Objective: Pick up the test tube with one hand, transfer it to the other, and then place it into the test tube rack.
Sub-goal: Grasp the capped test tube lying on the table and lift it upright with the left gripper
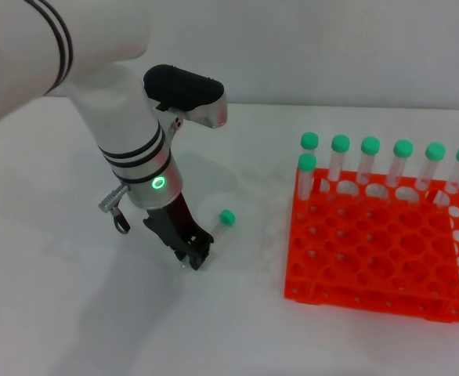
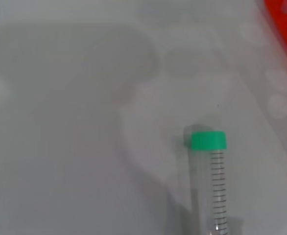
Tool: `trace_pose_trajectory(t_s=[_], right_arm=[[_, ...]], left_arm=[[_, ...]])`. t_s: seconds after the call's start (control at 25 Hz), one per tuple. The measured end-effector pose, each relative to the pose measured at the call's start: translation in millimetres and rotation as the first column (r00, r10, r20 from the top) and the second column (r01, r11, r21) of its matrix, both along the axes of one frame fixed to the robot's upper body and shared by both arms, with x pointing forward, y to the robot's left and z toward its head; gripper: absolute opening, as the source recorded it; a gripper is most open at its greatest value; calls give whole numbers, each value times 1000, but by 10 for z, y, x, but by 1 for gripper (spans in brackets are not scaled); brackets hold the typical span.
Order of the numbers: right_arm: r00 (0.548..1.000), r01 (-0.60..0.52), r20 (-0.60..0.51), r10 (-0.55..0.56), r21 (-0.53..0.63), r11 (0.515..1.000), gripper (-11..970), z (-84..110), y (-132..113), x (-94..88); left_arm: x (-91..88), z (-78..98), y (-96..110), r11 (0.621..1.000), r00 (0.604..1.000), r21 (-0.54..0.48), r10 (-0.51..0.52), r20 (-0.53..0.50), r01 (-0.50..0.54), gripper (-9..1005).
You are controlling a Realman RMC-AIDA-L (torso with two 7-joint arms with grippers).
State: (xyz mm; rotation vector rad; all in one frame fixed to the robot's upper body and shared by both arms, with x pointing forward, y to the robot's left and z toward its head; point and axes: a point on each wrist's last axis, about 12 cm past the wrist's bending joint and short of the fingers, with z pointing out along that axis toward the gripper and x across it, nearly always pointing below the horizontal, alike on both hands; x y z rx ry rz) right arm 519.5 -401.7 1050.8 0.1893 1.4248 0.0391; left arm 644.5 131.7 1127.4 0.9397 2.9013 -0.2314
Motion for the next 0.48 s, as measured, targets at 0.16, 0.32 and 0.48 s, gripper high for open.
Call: trace_pose_trajectory(t_s=[0.16, 0.32, 0.48], right_arm=[[1000, -1, 0, 1, 2, 1000, 812, -1, 4, 1], [1000, -1, 0, 1, 3, 1000, 810, -1, 4, 1], [1000, -1, 1, 1, 3, 1000, 807, 1, 5, 4]], left_arm=[[10, 11, 2, 1000, 1000, 1, -4, 5, 4, 268], [108, 41, 13, 1000, 997, -10, 9, 79, -8, 197], [244, 105, 60, 997, 984, -56, 60, 168, -51, 198]])
